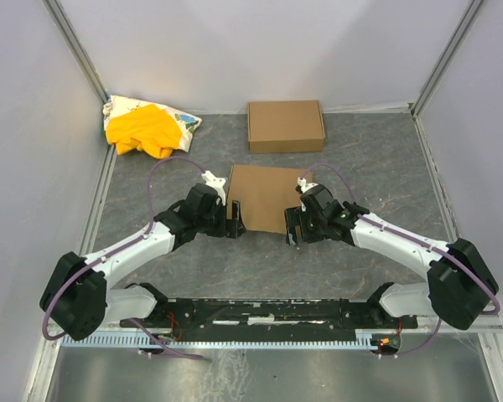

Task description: Fold the paper box

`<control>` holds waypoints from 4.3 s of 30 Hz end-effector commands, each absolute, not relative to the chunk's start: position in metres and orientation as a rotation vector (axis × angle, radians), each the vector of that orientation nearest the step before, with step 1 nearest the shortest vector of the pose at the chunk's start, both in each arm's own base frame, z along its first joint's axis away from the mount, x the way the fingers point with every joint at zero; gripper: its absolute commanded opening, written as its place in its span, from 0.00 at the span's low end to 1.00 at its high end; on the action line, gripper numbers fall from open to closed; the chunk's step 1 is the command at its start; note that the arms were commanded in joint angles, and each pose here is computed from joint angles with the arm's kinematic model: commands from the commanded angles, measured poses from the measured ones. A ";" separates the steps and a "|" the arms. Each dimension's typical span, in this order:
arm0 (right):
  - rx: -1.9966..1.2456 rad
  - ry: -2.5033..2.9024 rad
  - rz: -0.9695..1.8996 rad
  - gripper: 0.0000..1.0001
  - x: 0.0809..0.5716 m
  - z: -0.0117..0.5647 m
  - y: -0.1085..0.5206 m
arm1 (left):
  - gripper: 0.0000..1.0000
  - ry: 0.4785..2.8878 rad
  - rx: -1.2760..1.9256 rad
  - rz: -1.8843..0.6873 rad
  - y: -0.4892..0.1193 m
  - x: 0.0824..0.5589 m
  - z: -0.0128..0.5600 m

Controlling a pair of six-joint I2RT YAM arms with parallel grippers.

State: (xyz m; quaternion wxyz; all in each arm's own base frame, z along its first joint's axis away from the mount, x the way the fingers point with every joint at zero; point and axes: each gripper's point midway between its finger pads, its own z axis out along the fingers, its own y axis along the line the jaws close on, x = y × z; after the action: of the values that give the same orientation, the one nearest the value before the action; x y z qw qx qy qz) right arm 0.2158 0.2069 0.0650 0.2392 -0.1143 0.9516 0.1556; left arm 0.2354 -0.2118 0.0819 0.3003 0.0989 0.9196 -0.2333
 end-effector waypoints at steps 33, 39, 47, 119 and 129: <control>-0.313 2.540 0.514 0.86 0.229 0.066 0.226 | 0.86 2.430 0.308 -0.576 -0.216 0.248 0.086; -0.311 2.539 0.516 0.86 0.228 0.056 0.224 | 0.86 2.441 0.297 -0.578 -0.217 0.248 0.079; -0.311 2.536 0.468 0.86 0.233 0.049 0.221 | 0.84 2.462 0.255 -0.543 -0.212 0.248 0.057; -0.343 2.526 0.446 0.01 0.337 0.083 0.269 | 0.46 2.220 0.163 -0.702 -0.243 0.287 0.079; -0.339 2.421 0.416 0.01 0.344 0.135 0.259 | 0.48 2.309 0.182 -0.651 -0.239 0.281 0.073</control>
State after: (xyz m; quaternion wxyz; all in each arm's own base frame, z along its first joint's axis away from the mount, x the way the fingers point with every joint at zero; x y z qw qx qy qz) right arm 0.3339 0.2613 0.0836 0.2692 -0.1247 0.9419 0.1576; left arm 0.2730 -0.2391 0.0505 0.3251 0.0581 0.9092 -0.2536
